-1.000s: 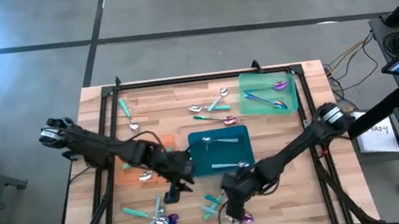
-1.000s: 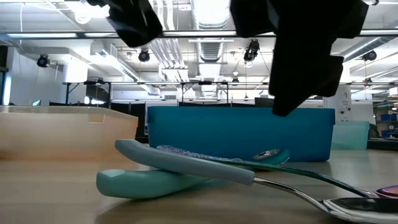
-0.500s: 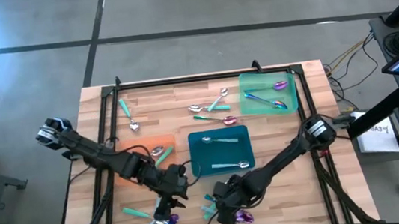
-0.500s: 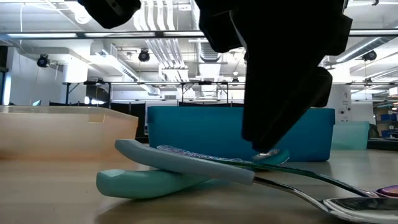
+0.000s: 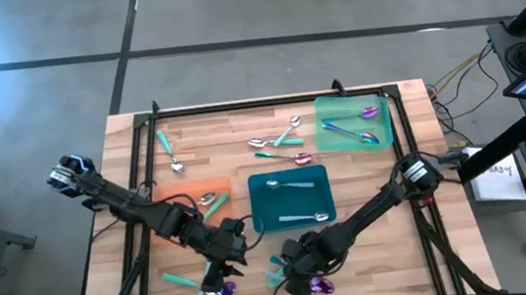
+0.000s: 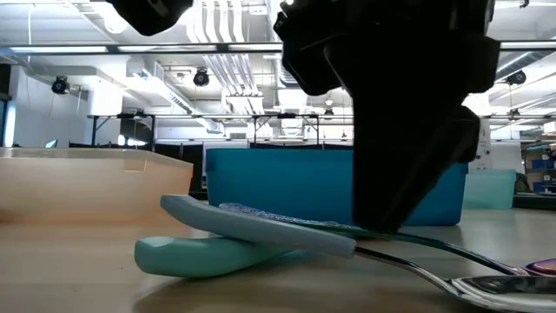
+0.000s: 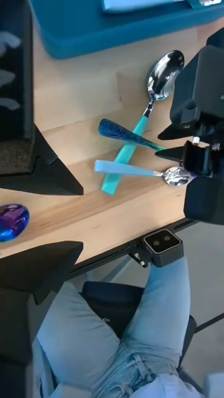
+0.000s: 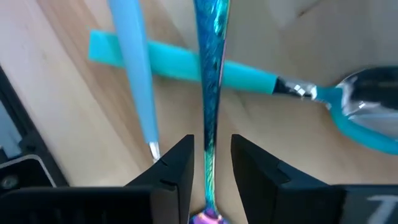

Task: Sort silverware by color (type)
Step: Put the blue spoon into the green bin

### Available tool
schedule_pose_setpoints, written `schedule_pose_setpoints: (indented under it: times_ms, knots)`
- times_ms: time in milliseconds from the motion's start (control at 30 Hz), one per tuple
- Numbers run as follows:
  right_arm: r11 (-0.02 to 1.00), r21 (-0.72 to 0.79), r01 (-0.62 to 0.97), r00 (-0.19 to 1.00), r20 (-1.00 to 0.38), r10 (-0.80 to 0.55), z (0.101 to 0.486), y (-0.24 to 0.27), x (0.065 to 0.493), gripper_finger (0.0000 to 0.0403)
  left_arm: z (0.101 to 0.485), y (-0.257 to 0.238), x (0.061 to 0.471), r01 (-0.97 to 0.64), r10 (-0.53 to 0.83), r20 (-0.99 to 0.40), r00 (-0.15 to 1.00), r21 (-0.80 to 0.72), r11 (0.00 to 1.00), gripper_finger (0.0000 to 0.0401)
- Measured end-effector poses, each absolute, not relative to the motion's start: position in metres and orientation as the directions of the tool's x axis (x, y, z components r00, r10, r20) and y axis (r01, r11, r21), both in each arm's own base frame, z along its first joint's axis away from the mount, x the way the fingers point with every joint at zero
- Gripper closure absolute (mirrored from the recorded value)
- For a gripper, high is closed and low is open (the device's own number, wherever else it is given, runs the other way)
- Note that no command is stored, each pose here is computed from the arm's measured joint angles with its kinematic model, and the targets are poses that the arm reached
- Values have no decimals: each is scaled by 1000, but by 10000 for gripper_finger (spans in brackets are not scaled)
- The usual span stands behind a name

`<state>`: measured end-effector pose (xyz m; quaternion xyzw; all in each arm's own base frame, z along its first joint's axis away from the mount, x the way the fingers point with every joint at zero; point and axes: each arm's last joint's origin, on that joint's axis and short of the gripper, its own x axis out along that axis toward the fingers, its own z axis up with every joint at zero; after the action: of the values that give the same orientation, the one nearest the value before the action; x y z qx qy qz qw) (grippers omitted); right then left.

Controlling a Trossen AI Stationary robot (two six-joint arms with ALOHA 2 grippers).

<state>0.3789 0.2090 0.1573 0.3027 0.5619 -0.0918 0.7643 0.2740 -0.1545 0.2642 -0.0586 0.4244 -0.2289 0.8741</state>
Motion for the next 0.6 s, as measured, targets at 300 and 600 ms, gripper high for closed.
schedule_pose_setpoints:
  times_ms: [300,600]
  knots:
    - [806,329,492,298,-934,199,155,207,374,322,264,-155,274,370,-450,-715,535,-281,886,288]
    - [823,297,485,271,-945,181,153,205,371,323,264,-155,274,370,-450,-715,535,-281,885,288]
